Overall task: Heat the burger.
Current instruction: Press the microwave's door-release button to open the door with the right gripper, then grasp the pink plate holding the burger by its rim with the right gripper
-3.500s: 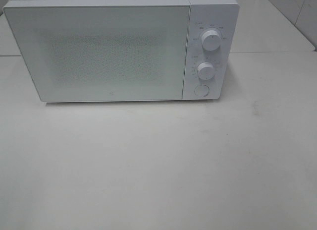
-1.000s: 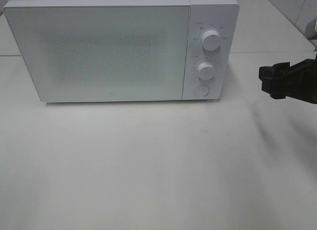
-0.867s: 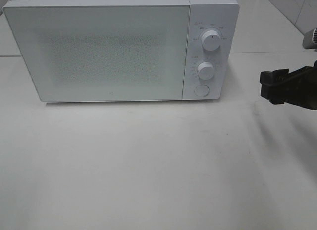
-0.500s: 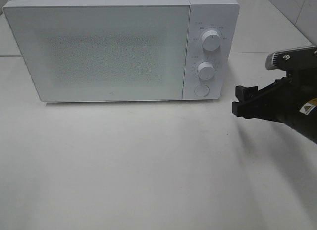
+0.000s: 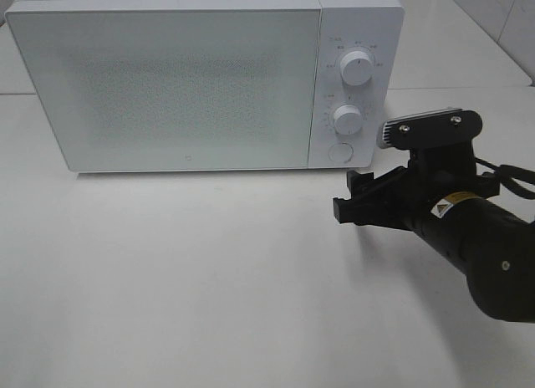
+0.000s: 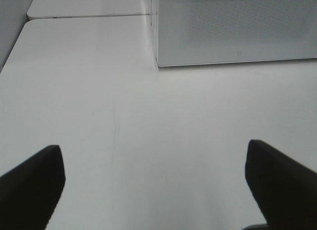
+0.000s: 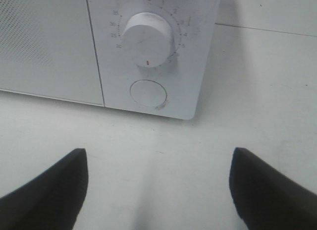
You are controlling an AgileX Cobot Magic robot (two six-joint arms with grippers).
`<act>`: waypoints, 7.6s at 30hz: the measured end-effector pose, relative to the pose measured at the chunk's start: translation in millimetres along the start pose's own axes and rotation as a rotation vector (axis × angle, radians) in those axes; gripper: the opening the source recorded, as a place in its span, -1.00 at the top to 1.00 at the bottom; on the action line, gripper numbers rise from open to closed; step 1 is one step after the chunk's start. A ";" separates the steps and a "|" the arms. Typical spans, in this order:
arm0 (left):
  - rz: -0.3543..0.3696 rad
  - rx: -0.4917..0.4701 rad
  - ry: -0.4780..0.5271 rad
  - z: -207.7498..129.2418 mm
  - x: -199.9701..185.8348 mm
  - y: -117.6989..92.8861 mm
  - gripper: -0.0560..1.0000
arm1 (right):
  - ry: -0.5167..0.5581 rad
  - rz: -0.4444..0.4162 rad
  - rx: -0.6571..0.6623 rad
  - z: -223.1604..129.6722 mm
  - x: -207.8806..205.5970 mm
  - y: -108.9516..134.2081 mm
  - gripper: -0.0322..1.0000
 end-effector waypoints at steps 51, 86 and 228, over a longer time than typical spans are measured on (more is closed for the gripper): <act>0.000 0.000 0.000 0.0 0.0 0.0 -0.81 | -0.005 -0.021 1.512 3.0 14.7 20.5 0.92; 0.000 0.000 0.000 0.0 0.0 0.0 -0.81 | -0.054 -0.097 1.593 2.0 96.8 16.8 0.92; 0.000 0.000 0.000 0.0 0.0 0.0 -0.81 | 0.999 0.554 -0.636 23.0 -56.2 31.7 0.91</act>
Point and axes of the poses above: a point on each arm's last joint axis where the gripper is mounted, x pointing out along that axis toward the gripper, y along the wrist's bending axis when the last joint is at zero, z = x × y, the point moved 7 cm from there along x, pointing out along that axis toward the gripper, and after that the axes turned 4 degrees about x, right-handed, at the moved point
